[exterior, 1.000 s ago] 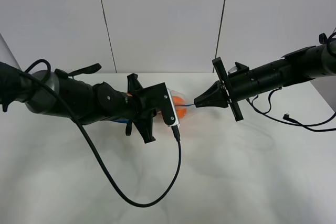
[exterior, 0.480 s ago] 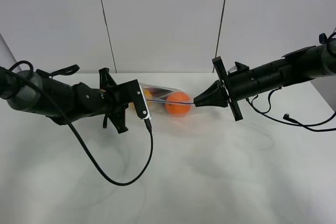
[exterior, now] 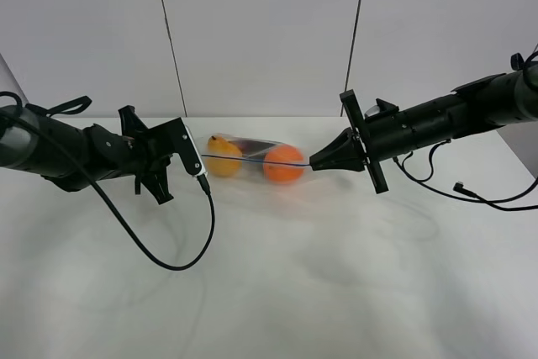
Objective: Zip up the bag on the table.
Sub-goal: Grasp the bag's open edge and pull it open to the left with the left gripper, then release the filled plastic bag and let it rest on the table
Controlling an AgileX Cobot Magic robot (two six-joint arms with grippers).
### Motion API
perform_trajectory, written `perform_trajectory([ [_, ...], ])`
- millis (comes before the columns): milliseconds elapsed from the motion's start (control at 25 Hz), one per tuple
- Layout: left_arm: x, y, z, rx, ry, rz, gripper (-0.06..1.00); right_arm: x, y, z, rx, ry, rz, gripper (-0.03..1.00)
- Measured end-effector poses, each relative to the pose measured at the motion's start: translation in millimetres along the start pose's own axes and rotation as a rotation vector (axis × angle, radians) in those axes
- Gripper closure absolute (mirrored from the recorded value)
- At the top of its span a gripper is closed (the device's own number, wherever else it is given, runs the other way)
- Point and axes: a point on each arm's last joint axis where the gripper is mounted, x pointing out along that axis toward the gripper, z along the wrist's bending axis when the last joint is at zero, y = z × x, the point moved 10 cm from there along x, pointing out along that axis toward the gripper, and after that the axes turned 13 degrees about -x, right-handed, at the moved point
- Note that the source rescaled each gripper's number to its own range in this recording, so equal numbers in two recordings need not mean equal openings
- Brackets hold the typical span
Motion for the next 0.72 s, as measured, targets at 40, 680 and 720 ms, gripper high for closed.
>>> perform_trajectory([
  [40,1,3,3,-0.005,-0.006,0.006,0.94,0,0,0,0.001,-0.003,-0.002,0.97],
  [680,3,21,20,-0.222,-0.054,0.036,0.17,0,4,-1,-0.007,0.006,0.020,0.97],
  [720,4,24,23,-0.233,-0.057,0.043,0.09,0,4,-1,-0.007,0.006,0.020,0.97],
])
